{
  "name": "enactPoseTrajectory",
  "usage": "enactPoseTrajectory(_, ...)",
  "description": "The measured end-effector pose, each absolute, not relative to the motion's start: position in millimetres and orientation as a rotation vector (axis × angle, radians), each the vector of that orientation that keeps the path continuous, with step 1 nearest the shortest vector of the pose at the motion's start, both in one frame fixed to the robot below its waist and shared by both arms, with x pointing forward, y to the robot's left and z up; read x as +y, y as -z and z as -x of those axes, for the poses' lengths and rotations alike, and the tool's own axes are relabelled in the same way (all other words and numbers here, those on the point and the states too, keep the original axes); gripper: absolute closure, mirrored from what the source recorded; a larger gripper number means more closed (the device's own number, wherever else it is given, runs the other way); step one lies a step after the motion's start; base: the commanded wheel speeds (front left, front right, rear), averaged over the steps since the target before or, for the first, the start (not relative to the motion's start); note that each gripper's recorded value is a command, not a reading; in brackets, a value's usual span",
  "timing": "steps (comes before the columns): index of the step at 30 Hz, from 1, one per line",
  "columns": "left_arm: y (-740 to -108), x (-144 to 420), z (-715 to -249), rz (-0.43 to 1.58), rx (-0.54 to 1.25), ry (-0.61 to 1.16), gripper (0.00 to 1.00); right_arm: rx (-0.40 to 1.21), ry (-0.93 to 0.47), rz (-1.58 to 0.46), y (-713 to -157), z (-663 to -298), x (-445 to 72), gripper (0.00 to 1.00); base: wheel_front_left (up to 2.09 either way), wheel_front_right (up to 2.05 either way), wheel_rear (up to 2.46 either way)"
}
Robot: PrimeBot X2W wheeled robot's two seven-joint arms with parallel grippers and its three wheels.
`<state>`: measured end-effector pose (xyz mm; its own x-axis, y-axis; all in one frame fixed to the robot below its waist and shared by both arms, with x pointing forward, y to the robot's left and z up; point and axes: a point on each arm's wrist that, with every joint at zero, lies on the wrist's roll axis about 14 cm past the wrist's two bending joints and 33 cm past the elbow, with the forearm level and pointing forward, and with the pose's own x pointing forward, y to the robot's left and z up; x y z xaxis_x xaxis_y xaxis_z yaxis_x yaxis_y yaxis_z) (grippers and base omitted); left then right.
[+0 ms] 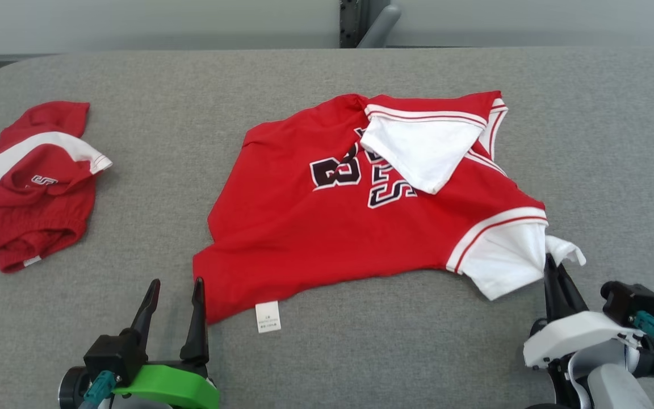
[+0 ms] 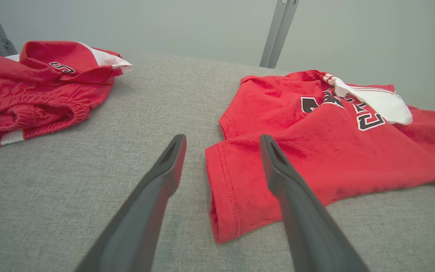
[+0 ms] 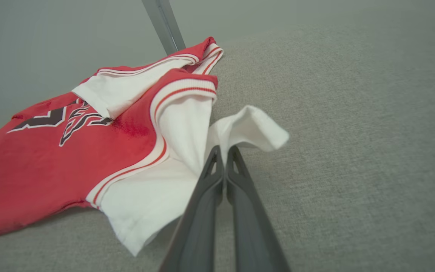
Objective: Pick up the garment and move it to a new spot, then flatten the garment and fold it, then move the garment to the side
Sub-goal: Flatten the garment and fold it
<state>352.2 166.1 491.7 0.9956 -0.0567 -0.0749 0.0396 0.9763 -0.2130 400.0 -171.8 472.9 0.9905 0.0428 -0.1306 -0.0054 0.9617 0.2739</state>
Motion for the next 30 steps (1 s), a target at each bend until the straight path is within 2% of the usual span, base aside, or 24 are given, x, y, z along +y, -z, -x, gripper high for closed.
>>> enactPoseTrajectory(1, -492, 163, -352, 0.212, 0.079, 0.058, 0.0, 0.144, -0.008, -0.269, -470, -393, -178, 0.55, 0.0, 0.0, 0.0)
enactPoseTrajectory(2, -493, 160, -352, 0.211, 0.079, 0.068, 0.0, 0.149, 0.01, -0.262, -469, -386, -185, 0.0, 0.0, 0.0, 0.0)
enactPoseTrajectory(13, -503, 158, -344, 0.199, 0.048, 0.068, 0.0, -0.027, 0.126, -0.157, -524, -360, -237, 0.0, 0.0, 0.0, 0.0)
enactPoseTrajectory(21, -513, 168, -339, 0.177, 0.015, 0.036, 0.0, -0.131, 0.096, -0.101, -559, -355, -232, 0.0, 0.0, 0.0, 0.0)
enactPoseTrajectory(30, -516, 169, -331, 0.173, 0.003, 0.031, 0.0, -0.129, 0.068, -0.085, -558, -344, -223, 0.0, 0.0, 0.0, 0.0)
